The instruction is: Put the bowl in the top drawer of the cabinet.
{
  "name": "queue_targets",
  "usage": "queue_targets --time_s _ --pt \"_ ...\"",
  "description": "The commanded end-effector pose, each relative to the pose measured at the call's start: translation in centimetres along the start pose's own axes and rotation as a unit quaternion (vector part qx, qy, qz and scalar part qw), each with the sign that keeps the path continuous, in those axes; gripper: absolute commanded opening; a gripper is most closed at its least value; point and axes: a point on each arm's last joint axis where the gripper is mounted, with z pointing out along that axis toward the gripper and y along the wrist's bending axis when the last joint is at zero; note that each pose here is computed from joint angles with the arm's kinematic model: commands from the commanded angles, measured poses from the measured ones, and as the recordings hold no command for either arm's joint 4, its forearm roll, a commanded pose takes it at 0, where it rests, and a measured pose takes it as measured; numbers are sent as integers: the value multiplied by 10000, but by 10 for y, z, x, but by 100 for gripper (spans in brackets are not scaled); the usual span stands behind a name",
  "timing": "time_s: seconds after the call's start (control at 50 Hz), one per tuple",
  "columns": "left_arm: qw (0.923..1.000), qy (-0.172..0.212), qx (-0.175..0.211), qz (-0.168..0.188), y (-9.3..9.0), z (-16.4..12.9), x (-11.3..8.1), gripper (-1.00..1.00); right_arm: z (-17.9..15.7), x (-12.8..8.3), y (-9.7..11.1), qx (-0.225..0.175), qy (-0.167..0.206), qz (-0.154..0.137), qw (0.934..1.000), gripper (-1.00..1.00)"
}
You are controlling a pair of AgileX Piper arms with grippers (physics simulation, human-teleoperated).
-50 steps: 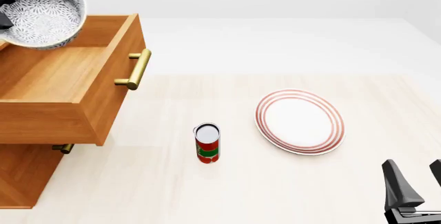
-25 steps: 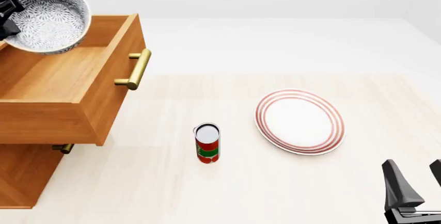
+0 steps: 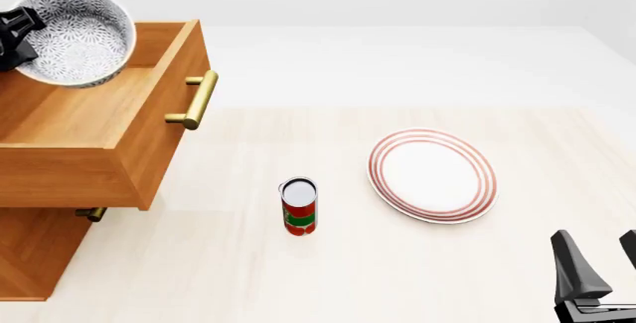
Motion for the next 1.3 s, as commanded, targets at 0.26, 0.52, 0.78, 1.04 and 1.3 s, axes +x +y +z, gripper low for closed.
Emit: queue_targets --time_s 0.26,0.52,0.78,1.04,1.3 --pt "10000 34 -6 31 2 7 5 -100 0 0 0 -1 0 -1 10000 100" --pt "10000 63 -22 31 3 14 7 -100 0 0 0 0 0 0 10000 100" --pt "9999 89 -34 41 4 19 8 -100 0 0 0 0 0 0 10000 100" --pt "9999 113 -54 50 5 25 9 -100 0 0 0 0 0 0 10000 100" --pt "9998 152 -78 69 6 33 10 -100 0 0 0 0 1 0 10000 100"
